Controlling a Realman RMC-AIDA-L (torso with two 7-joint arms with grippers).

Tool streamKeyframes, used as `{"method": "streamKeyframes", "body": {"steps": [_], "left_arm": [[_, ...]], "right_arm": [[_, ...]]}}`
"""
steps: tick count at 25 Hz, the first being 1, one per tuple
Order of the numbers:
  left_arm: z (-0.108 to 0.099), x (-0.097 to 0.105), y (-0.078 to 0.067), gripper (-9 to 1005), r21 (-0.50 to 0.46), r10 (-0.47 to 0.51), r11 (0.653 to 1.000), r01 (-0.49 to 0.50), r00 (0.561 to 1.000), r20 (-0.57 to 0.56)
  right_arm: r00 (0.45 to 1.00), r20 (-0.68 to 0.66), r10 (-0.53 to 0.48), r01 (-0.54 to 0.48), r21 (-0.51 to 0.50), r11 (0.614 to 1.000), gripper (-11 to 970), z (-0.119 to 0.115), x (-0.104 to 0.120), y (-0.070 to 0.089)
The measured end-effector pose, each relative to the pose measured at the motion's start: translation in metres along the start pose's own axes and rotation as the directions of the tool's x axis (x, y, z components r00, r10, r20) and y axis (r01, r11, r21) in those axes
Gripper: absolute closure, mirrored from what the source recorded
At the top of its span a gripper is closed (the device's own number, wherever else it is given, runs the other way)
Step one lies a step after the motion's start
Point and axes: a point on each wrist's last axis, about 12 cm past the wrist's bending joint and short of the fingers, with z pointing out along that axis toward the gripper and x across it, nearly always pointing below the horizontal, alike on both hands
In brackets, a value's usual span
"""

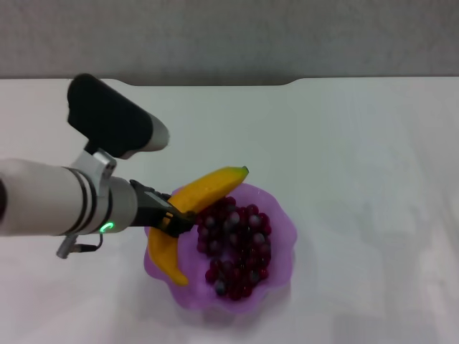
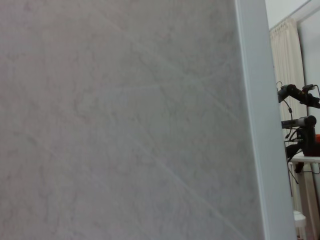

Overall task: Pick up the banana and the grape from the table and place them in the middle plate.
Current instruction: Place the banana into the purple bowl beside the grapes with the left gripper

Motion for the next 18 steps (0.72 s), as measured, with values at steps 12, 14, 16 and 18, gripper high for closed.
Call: {"method": "streamKeyframes", "body": {"steps": [12, 14, 16, 18], "left_arm": [[0.013, -0.006, 0.009, 495, -0.015, -0.035, 0.999, 0.036, 0.999, 0.035], [0.015, -0.005, 0.009, 495, -0.015, -0.037, 0.999, 0.037, 0.999, 0.03], [0.018, -0.002, 0.008, 495, -0.01, -0.036, 0.999, 0.036, 0.999, 0.008], [0.02, 0.001, 0.007, 495, -0.007, -0.037, 0.999, 0.037, 0.999, -0.011]], "right_arm": [[1.0, -0.001, 0.0, 0.0, -0.002, 1.0, 65, 0.0, 0.0, 0.0], [1.0, -0.001, 0.0, 0.0, -0.002, 1.0, 65, 0.0, 0.0, 0.001], [1.0, -0.001, 0.0, 0.0, -0.002, 1.0, 65, 0.0, 0.0, 0.001], [1.0, -0.001, 0.0, 0.0, -0.002, 1.0, 65, 0.0, 0.0, 0.001]]}}
